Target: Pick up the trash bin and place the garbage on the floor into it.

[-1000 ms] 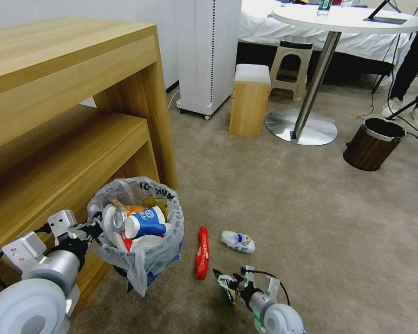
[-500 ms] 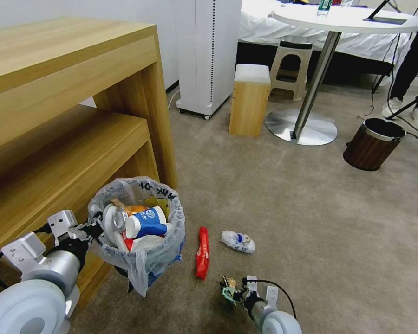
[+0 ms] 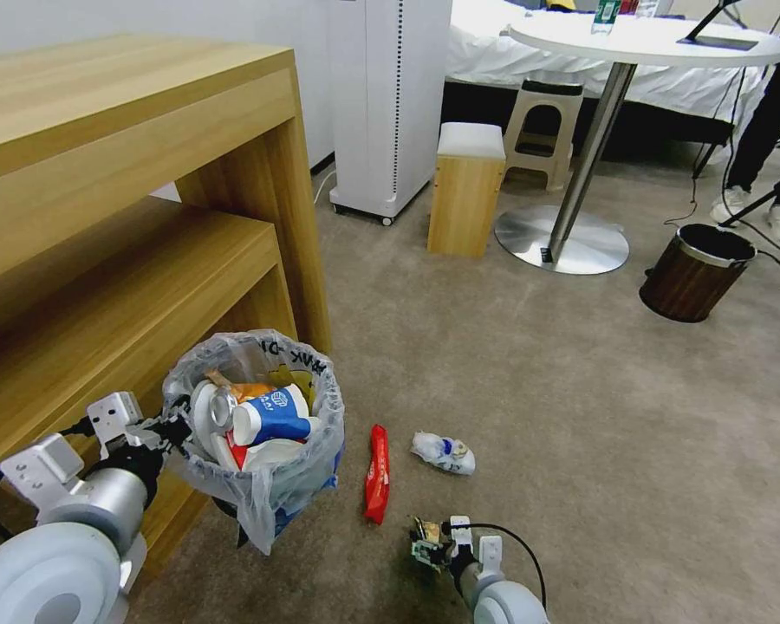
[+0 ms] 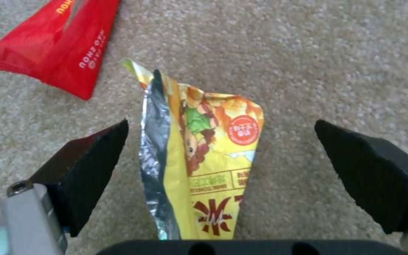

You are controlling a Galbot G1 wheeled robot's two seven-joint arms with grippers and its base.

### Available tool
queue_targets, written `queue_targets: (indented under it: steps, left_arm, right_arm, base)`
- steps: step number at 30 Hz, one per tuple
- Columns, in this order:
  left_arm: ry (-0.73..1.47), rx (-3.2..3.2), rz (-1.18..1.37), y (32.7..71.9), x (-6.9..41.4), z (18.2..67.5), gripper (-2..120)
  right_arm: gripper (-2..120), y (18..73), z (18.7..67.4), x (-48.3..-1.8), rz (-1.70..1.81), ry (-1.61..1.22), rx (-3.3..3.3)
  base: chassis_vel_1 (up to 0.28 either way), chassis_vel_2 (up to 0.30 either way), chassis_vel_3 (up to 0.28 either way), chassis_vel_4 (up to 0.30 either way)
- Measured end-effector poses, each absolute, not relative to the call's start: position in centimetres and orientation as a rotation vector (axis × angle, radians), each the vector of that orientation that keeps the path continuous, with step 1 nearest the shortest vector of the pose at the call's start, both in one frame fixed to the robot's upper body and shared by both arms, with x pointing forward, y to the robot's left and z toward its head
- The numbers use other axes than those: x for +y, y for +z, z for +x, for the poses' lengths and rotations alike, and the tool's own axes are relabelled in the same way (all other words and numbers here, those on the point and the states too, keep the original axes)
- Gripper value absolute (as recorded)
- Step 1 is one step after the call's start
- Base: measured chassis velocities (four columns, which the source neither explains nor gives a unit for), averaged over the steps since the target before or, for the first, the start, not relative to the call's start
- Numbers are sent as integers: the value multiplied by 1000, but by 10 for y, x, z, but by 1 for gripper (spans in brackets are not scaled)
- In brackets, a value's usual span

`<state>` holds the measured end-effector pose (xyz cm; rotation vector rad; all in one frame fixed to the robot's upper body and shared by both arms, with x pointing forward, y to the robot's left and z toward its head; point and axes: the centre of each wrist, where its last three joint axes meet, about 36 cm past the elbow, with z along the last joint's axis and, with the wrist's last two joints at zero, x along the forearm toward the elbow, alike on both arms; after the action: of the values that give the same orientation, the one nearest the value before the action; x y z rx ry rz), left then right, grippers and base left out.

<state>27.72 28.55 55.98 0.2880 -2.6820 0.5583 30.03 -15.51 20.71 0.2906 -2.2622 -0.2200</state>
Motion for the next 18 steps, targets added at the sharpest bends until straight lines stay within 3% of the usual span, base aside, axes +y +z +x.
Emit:
queue_targets:
  steps: [4,10,12,18]
  left_arm:
    - [560,-2679,288,558,286,279,2]
    - [562,-2675,290,556,287,281,2]
    - [563,-2674,292,556,287,283,2]
    - [566,-2671,294,554,288,285,2]
  right_arm:
    - [99,209,299,-155,310,-208,-2267]
    - [88,213,296,-158,325,-207,-2263]
    - [76,216,294,-159,329,-200,-2259]
    - [59,221,291,-163,322,-171,-2233]
  base:
    - [0,0,0,0]
    - [0,0,0,0]
    - [0,0,0,0]
    - [0,0,0,0]
